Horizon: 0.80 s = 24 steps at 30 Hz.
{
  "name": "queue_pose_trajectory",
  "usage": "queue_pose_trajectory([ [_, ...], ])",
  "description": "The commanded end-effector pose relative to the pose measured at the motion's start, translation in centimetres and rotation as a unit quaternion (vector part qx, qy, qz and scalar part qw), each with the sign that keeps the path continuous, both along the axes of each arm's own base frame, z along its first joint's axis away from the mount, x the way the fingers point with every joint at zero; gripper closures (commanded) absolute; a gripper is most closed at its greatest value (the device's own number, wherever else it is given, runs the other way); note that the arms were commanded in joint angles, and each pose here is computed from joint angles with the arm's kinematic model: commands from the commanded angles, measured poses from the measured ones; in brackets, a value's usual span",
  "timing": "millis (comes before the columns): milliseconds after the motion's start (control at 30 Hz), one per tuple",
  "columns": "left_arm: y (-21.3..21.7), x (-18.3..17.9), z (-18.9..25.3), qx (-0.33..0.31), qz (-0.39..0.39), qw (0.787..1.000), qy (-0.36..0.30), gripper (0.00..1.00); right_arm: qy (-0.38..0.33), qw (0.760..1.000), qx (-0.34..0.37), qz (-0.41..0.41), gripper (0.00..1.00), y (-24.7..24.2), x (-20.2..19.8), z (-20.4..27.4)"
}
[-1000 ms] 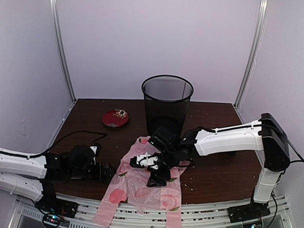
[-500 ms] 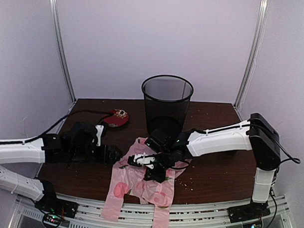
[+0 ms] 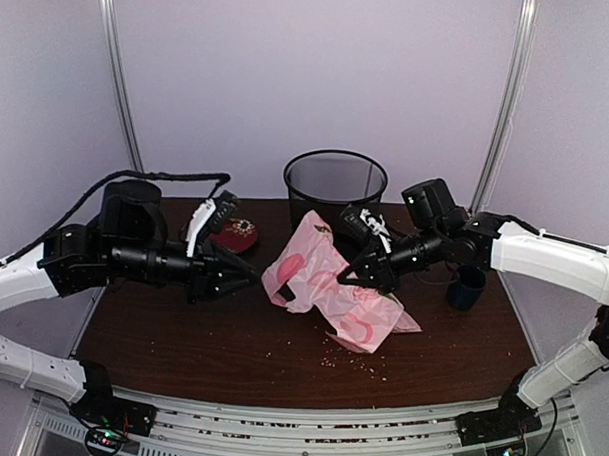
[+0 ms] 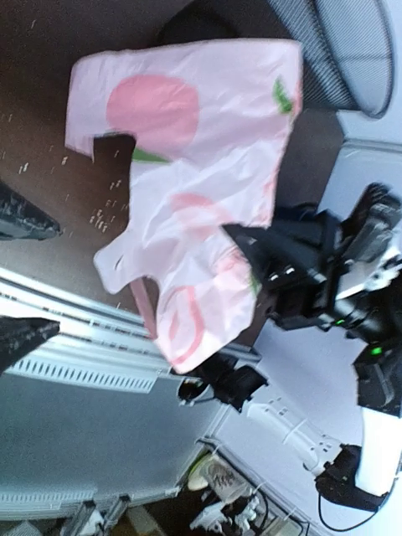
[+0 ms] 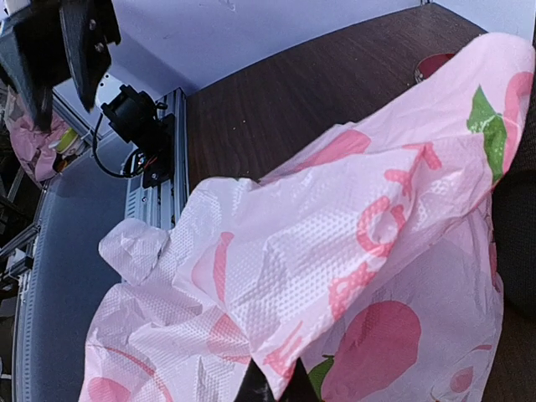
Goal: Put the trash bags into the trash bin
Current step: Pick up the trash bag from the corner of the board, then pass from the right arm to the left
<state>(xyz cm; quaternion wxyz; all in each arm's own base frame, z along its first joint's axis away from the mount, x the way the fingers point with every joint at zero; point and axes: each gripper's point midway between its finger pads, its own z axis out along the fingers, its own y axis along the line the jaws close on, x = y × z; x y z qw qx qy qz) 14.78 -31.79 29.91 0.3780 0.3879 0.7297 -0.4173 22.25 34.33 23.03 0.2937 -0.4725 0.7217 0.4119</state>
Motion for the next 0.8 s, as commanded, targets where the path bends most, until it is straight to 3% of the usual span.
queue_pose_trajectory([
  [0,-3.7,-4.6,-2.5,-0.018,-0.128,0.992,0.006,0.56,0.014,1.000,-0.002,-0.006,1.00,-1.8,-0.7,-1.2],
  [100,-5.5,-4.1,-3.5,-0.052,-0.114,0.991,0.040,0.33,-0.008,0.999,-0.011,-0.035,1.00,-3.1,-0.2,-1.5],
  [167,-6.3,-2.8,-4.3,-0.075,-0.074,0.992,0.072,0.25,-0.018,0.999,-0.011,-0.049,1.00,-3.7,0.4,-1.6],
  [233,-7.0,-0.5,-6.5,-0.054,-0.005,0.992,0.117,0.23,-0.031,0.997,-0.010,-0.065,1.00,-4.2,1.1,-1.7],
  [433,-9.2,-0.5,-9.0,-0.124,-0.011,0.971,0.206,0.26,-0.078,0.994,-0.005,-0.082,1.00,-5.1,1.9,-2.1],
  [633,-11.1,1.7,-8.8,-0.171,0.011,0.966,0.195,0.16,-0.090,0.993,-0.006,-0.072,1.00,-5.3,1.6,-2.5],
  [767,-11.3,3.7,-8.6,-0.214,0.027,0.956,0.200,0.14,-0.101,0.993,-0.010,-0.061,1.00,-5.7,1.1,-3.1],
])
